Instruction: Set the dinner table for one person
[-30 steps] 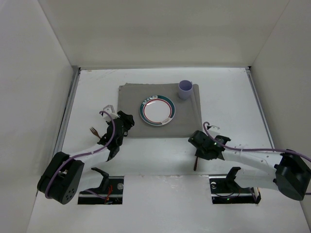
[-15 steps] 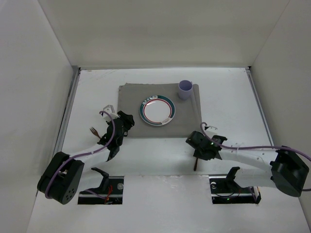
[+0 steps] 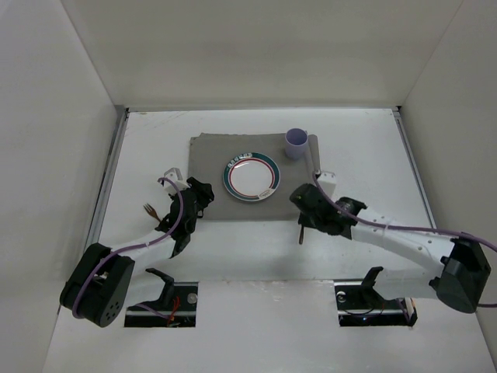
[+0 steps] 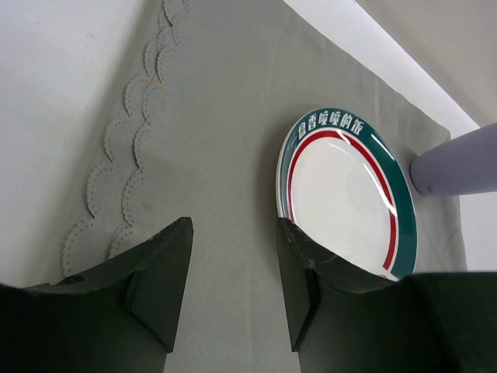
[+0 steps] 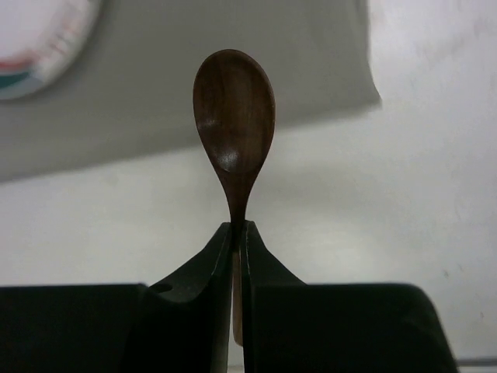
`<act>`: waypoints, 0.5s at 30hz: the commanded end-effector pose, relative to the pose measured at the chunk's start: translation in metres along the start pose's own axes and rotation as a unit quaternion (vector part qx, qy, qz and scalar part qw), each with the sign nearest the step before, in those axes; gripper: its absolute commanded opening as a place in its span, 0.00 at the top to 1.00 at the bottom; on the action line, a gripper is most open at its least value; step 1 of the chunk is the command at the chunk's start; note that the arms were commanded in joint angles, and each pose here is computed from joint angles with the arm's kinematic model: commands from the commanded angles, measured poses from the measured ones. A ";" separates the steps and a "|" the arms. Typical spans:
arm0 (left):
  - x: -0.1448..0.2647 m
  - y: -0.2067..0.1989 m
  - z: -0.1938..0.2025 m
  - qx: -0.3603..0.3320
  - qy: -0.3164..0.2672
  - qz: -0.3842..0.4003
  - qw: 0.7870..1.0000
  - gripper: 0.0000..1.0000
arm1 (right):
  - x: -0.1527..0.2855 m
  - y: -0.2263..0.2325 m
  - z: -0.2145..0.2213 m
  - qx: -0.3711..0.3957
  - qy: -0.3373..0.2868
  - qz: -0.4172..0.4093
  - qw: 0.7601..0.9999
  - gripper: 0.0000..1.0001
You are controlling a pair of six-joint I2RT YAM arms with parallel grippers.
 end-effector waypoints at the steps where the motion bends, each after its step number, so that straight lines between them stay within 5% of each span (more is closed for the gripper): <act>1: -0.003 -0.012 -0.018 0.019 -0.030 0.017 0.999 0.55 | -0.001 0.046 -0.048 0.081 -0.062 -0.068 0.993 0.92; 15: -0.004 -0.011 -0.015 0.017 -0.026 0.015 0.999 0.55 | -0.087 0.087 -0.111 0.164 -0.025 -0.060 0.984 0.93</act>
Point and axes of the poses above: each gripper's point midway between its finger pads, its own x axis back along the fingers, its own y axis along the line the jaws close on, z = x × y, the point moved 7 cm from there along x, back along the fingers, and after that the axes turned 12 degrees about -x, right-handed, at the moved point
